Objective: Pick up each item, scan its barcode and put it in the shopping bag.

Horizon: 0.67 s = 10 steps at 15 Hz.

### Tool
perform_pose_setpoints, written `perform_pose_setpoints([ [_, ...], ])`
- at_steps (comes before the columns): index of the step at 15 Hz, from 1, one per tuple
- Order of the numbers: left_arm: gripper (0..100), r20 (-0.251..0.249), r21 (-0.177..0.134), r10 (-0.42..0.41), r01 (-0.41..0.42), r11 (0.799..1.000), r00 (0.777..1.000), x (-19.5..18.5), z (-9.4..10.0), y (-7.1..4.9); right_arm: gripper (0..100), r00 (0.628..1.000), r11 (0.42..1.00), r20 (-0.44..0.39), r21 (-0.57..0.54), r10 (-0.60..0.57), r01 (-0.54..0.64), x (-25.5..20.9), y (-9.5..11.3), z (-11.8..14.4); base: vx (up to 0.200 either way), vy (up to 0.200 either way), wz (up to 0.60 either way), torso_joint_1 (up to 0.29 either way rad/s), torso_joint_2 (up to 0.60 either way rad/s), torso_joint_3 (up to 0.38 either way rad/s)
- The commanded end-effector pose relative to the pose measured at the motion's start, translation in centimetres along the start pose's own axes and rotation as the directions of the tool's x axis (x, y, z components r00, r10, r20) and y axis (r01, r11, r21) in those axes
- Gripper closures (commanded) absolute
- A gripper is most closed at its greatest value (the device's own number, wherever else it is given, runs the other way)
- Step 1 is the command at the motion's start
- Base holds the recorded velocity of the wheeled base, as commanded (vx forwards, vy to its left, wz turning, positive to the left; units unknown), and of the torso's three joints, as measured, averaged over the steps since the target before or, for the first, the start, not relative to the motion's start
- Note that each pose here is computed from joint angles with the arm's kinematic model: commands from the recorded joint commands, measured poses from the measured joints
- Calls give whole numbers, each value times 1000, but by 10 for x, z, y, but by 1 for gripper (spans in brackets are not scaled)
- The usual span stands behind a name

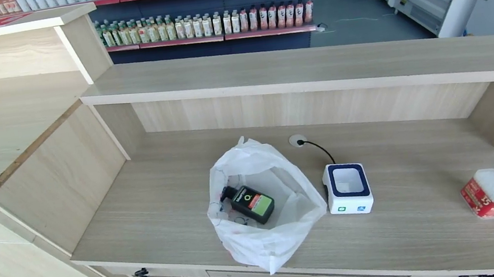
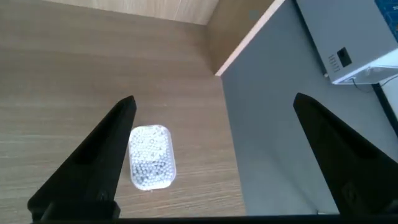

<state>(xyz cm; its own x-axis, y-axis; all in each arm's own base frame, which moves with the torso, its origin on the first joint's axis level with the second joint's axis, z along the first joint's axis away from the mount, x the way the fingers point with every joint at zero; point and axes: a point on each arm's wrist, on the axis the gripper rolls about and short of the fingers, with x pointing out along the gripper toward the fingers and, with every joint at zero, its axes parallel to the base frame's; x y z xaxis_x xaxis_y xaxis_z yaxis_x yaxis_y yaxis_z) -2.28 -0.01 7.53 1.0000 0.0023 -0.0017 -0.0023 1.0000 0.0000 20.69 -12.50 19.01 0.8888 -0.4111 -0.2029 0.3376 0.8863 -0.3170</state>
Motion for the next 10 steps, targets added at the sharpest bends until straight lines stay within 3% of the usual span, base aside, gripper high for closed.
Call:
perform_pose_setpoints([
  [1, 0, 0, 0, 1, -1, 1000, 1000, 0, 0, 0, 0, 981, 999, -188, 38, 41, -35, 20, 1, -42, 0, 0, 0, 0, 0, 0],
  [2, 0, 0, 0, 1, -1, 1000, 1000, 0, 0, 0, 0, 963, 997, -262, 41, 68, -60, 23, 3, -52, 0, 0, 0, 0, 0, 0],
  [4, 0, 0, 0, 1, -1, 1000, 1000, 0, 0, 0, 0, 946, 997, -316, 2, 71, -74, 22, 0, -61, 0, 0, 0, 0, 0, 0],
  [7, 0, 0, 0, 1, -1, 1000, 1000, 0, 0, 0, 0, 956, 999, -291, -3, 35, -38, -2, -17, -62, 0, 0, 0, 0, 0, 0],
  [10, 0, 0, 0, 1, -1, 1000, 1000, 0, 0, 0, 0, 958, 999, -286, -7, 28, -31, -21, -14, -64, 0, 0, 0, 0, 0, 0],
])
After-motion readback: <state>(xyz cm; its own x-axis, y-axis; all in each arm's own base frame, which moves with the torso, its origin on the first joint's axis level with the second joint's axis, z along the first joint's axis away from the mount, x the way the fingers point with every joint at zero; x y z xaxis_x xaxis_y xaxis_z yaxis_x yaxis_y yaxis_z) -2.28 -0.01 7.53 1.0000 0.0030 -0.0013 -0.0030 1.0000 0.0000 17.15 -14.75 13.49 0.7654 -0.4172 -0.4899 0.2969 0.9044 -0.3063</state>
